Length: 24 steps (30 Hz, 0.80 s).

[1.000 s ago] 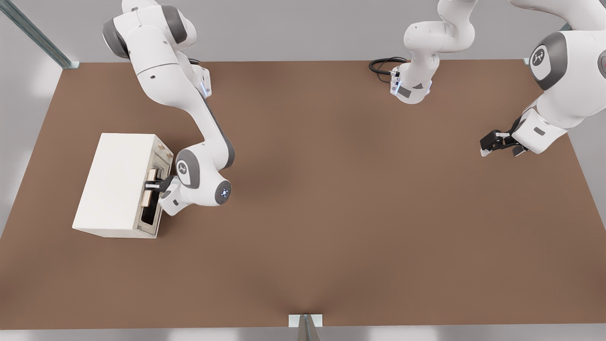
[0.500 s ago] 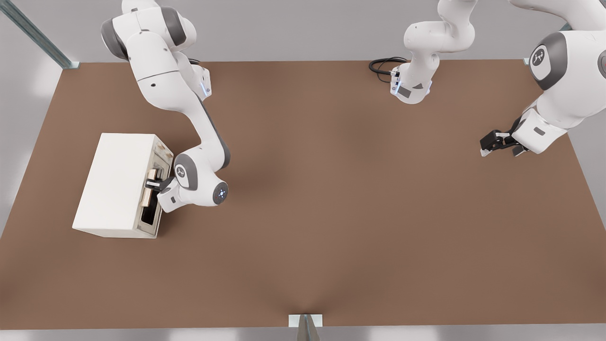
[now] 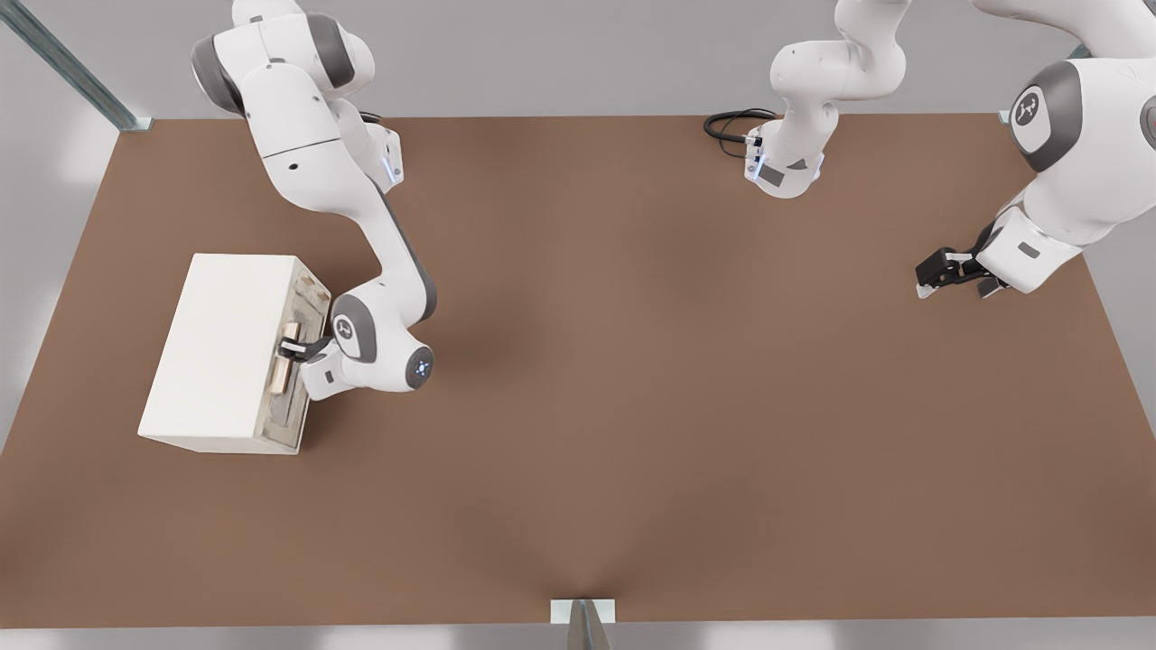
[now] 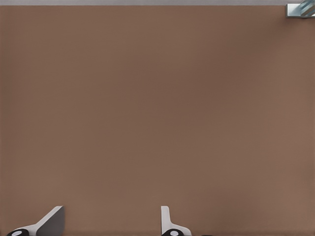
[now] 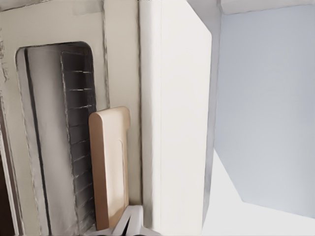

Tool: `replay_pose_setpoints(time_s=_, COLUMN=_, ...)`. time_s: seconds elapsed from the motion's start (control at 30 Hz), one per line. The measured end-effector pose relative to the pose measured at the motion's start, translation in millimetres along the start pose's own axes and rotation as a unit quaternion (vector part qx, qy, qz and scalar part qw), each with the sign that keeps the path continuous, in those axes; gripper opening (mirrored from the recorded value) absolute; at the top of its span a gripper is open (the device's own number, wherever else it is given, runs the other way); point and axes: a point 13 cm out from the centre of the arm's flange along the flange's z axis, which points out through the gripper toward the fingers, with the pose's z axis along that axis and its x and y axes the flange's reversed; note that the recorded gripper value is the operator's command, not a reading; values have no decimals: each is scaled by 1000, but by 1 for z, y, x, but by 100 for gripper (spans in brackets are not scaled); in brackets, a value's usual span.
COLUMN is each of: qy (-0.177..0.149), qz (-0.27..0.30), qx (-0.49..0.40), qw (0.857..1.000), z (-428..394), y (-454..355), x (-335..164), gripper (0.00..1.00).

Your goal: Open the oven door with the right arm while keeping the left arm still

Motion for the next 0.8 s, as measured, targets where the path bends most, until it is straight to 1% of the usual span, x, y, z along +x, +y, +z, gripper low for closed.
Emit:
replay_pose_setpoints(time_s=0.13, qy=-21, qz=6, qx=-7, qw=1000, z=-23, y=11, x=4, gripper=0)
replay_pose_setpoints(time_s=0.2, qy=-32, qz=15, qx=-38, qw=999, z=-56, y=22, x=7, gripper=0)
replay_pose_setpoints(time_s=0.23, qy=-29, qz=25, qx=-73, qw=997, z=-81, y=27, x=9, gripper=0)
replay_pose_setpoints(time_s=0.27, qy=-18, qz=38, qx=-116, qw=992, z=-105, y=27, x=12, gripper=0)
replay_pose_setpoints(time_s=0.3, qy=-4, qz=48, qx=-162, qw=986, z=-126, y=21, x=16, gripper=0)
replay_pose_setpoints(time_s=0.33, qy=16, qz=67, qx=-217, qw=974, z=-145, y=0, x=10, gripper=0)
replay_pose_setpoints(time_s=0.37, qy=28, qz=87, qx=-272, qw=958, z=-158, y=-39, x=-2, gripper=31)
replay_pose_setpoints(time_s=0.4, qy=29, qz=109, qx=-324, qw=939, z=-167, y=-91, x=-11, gripper=83)
replay_pose_setpoints(time_s=0.43, qy=30, qz=125, qx=-366, qw=922, z=-170, y=-139, x=-12, gripper=100)
replay_pose_setpoints(time_s=0.47, qy=34, qz=131, qx=-394, qw=909, z=-166, y=-171, x=-13, gripper=100)
replay_pose_setpoints(time_s=0.5, qy=35, qz=129, qx=-412, qw=901, z=-164, y=-189, x=-16, gripper=100)
replay_pose_setpoints(time_s=0.57, qy=37, qz=103, qx=-437, qw=893, z=-167, y=-197, x=-16, gripper=100)
replay_pose_setpoints(time_s=0.63, qy=42, qz=80, qx=-465, qw=881, z=-160, y=-205, x=-18, gripper=100)
replay_pose_setpoints(time_s=0.7, qy=30, qz=62, qx=-489, qw=869, z=-164, y=-217, x=-21, gripper=100)
replay_pose_setpoints(time_s=0.8, qy=16, qz=30, qx=-511, qw=859, z=-165, y=-224, x=-22, gripper=100)
